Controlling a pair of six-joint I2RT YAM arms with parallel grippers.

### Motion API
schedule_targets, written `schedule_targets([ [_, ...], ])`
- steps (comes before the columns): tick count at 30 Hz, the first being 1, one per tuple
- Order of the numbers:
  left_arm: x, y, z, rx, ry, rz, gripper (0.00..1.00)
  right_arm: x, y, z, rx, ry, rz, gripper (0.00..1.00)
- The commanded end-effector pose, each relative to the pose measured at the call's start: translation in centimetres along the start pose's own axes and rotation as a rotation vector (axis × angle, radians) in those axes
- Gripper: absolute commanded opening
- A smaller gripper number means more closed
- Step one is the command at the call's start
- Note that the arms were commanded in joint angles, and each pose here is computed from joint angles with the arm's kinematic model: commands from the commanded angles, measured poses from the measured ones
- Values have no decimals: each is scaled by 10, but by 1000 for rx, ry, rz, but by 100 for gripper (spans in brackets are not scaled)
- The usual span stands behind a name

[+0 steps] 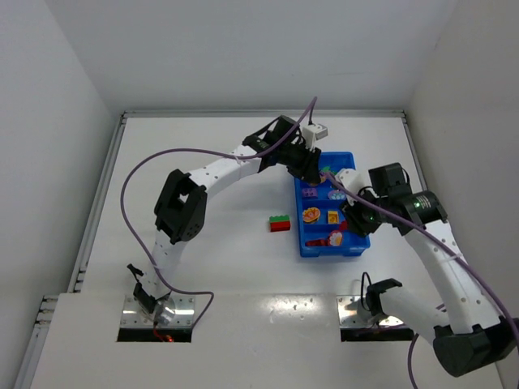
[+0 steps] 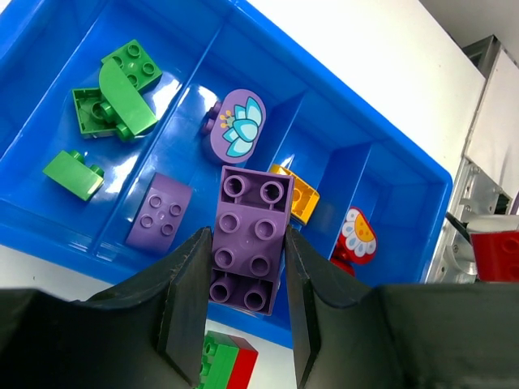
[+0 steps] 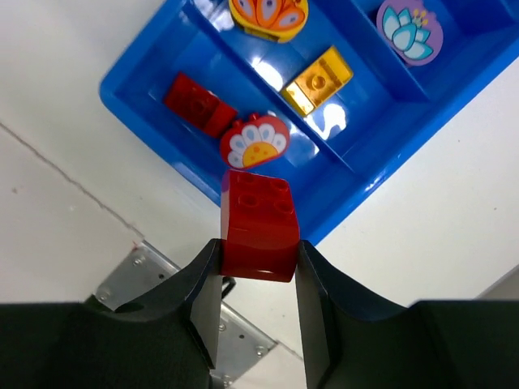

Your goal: Sort the legos into containers by color

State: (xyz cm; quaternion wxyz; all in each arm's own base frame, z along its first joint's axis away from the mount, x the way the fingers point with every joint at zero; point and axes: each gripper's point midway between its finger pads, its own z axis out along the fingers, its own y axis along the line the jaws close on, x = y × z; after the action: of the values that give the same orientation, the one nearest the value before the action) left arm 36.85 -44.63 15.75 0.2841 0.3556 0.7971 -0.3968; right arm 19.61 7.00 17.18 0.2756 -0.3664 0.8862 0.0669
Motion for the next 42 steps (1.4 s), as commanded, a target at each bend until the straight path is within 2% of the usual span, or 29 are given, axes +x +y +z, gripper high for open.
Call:
schedule_targets([
  [1, -28, -9, -9, -2, -66, 47, 0, 17, -5, 9, 7, 75, -49, 0],
  [15, -28, 0, -14, -38, -67, 56, 0, 40, -17, 44, 12, 221, -43, 2],
  [17, -29, 4, -16, -45, -71, 52, 0, 44, -16, 50, 0, 242, -39, 11],
  [20, -29, 4, -16, -45, -71, 52, 0, 43, -17, 53, -2, 245, -39, 33],
  [23, -30, 9, -19, -52, -75, 47, 0, 46, -19, 55, 1, 257, -48, 35],
  [26, -30, 9, -19, -52, -75, 47, 0, 46, -21, 57, 9, 262, -49, 49],
  [27, -30, 9, -19, -52, -75, 47, 0, 46, -21, 57, 9, 262, -49, 67],
  [28, -30, 9, -19, -52, -75, 47, 0, 47, -22, 57, 18, 266, -39, 70],
  [30, -27, 12, -16, -53, -67, 42, 0, 49, -23, 58, 27, 271, -29, 72],
  [34, -32, 11, -15, -51, -77, 39, 0, 40, -29, 50, 86, 221, 0, 73],
  [36, -36, 6, -16, -31, -84, 46, 0, 31, -39, 37, 177, 160, 17, 73],
  [39, -44, -3, -12, -4, -96, 50, 0, 11, -56, 7, 337, 12, 66, 75],
  [41, -49, -15, -12, 29, -108, 55, 0, 5, -71, -14, 470, -58, 125, 80],
  [42, -48, -19, -7, 38, -103, 60, 0, -4, -78, -32, 542, -146, 149, 80],
])
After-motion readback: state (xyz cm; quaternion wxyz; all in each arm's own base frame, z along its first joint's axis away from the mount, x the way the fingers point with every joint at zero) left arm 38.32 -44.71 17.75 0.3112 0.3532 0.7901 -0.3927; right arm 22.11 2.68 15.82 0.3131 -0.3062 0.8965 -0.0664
